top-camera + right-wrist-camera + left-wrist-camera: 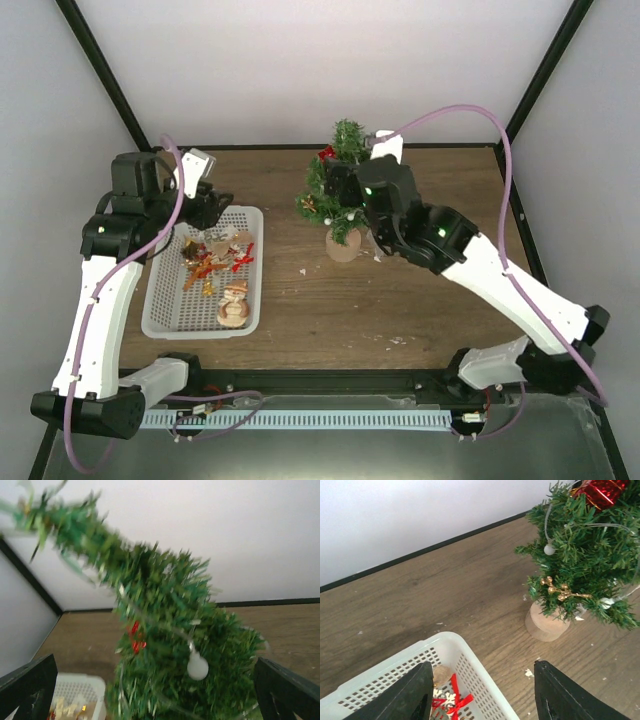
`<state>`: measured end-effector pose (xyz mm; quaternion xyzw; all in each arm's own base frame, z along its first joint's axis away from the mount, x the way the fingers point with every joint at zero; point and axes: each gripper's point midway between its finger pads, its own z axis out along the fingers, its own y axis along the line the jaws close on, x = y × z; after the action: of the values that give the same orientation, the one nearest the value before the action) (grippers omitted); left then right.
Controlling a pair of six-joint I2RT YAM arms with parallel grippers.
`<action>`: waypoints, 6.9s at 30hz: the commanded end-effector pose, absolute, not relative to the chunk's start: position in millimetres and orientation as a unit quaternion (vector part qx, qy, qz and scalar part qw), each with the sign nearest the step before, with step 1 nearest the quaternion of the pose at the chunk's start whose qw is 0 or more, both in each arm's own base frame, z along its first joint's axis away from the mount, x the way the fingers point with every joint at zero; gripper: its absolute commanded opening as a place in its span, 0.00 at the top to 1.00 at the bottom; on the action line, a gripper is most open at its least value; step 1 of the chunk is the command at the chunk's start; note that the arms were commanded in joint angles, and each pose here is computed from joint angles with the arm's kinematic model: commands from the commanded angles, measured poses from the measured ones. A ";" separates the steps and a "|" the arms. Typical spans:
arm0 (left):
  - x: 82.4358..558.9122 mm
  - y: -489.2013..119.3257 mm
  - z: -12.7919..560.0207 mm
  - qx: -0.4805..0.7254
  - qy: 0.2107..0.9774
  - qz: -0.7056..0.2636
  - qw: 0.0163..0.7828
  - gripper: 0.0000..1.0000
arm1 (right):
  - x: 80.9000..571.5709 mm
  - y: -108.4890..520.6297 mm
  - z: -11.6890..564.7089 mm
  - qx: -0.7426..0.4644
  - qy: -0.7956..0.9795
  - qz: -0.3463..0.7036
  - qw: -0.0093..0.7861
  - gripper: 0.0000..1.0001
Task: Decorate the small christmas tree
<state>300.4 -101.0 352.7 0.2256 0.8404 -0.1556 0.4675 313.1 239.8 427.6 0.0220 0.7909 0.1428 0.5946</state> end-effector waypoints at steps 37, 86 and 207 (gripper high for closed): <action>364.2 23.1 127.8 0.110 0.980 -0.043 0.163 0.53 | 157.9 162.9 234.4 0.031 0.942 0.210 0.259 0.11; 319.7 6.7 19.7 0.200 0.978 -0.054 0.019 0.60 | 213.2 152.5 205.4 -0.024 0.953 0.175 0.244 0.08; 328.0 -44.9 35.1 0.400 0.913 -0.029 0.075 0.60 | 224.6 170.4 199.9 -0.033 0.945 0.210 0.247 0.08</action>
<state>322.9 -46.3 42.7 0.4062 0.9097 -0.0357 0.0785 221.8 169.7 197.5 -0.0321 0.9478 0.2066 0.2406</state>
